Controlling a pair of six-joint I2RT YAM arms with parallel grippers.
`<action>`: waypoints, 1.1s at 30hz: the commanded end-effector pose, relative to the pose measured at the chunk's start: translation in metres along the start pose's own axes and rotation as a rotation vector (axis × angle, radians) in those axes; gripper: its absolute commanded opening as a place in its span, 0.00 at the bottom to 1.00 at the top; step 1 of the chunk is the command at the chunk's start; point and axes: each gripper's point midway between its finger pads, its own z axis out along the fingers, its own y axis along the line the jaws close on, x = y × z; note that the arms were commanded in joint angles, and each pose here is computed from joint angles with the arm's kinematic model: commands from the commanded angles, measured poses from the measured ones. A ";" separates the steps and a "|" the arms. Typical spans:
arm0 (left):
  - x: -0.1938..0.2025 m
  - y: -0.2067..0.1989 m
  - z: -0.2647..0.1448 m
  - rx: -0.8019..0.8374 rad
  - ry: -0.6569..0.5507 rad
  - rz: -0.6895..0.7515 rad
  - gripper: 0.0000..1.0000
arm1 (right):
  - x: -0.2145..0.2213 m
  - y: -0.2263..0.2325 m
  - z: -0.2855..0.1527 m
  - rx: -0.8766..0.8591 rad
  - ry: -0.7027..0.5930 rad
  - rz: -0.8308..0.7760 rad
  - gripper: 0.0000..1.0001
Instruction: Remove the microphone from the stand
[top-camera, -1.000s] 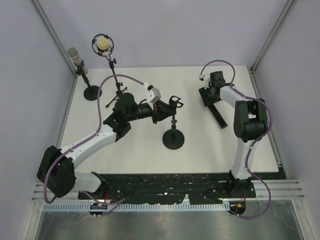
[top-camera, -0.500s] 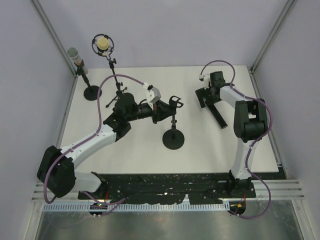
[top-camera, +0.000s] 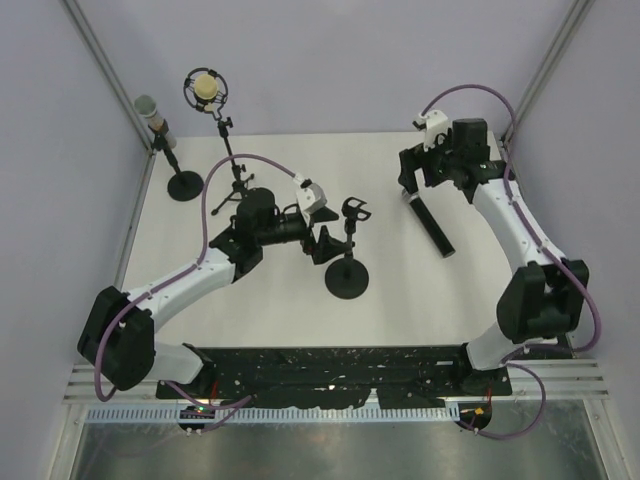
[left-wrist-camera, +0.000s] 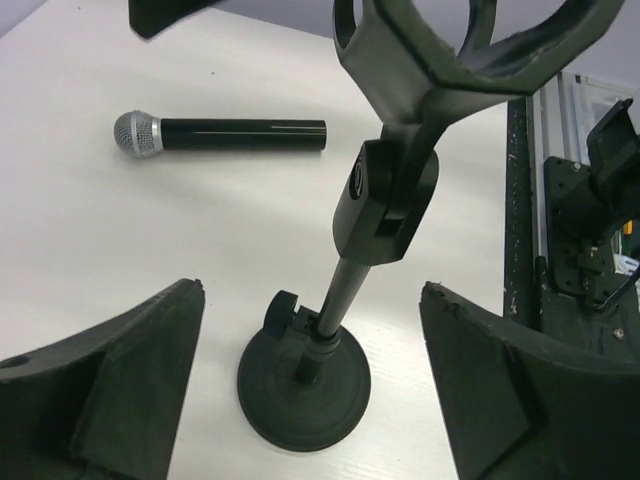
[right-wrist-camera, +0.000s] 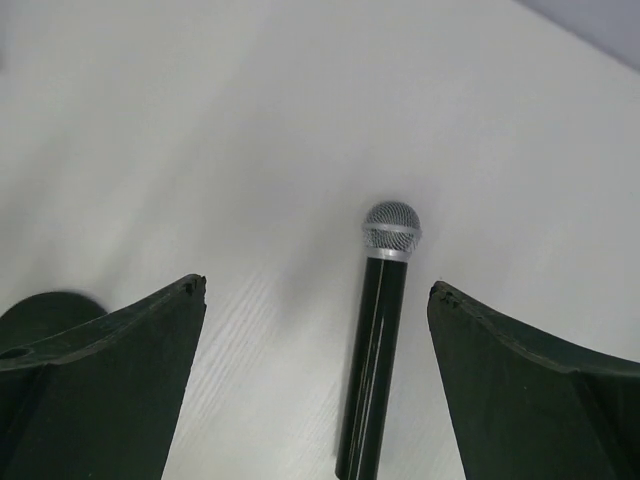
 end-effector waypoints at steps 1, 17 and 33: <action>-0.002 0.000 -0.006 0.033 -0.007 0.073 0.98 | -0.045 0.056 -0.064 -0.225 -0.217 -0.097 0.96; -0.018 0.035 -0.044 -0.009 -0.096 0.067 1.00 | -0.048 0.188 -0.134 -0.475 -0.710 -0.143 0.96; 0.004 0.083 -0.041 -0.216 -0.042 -0.029 1.00 | -0.048 0.229 -0.127 -0.605 -0.683 -0.104 0.97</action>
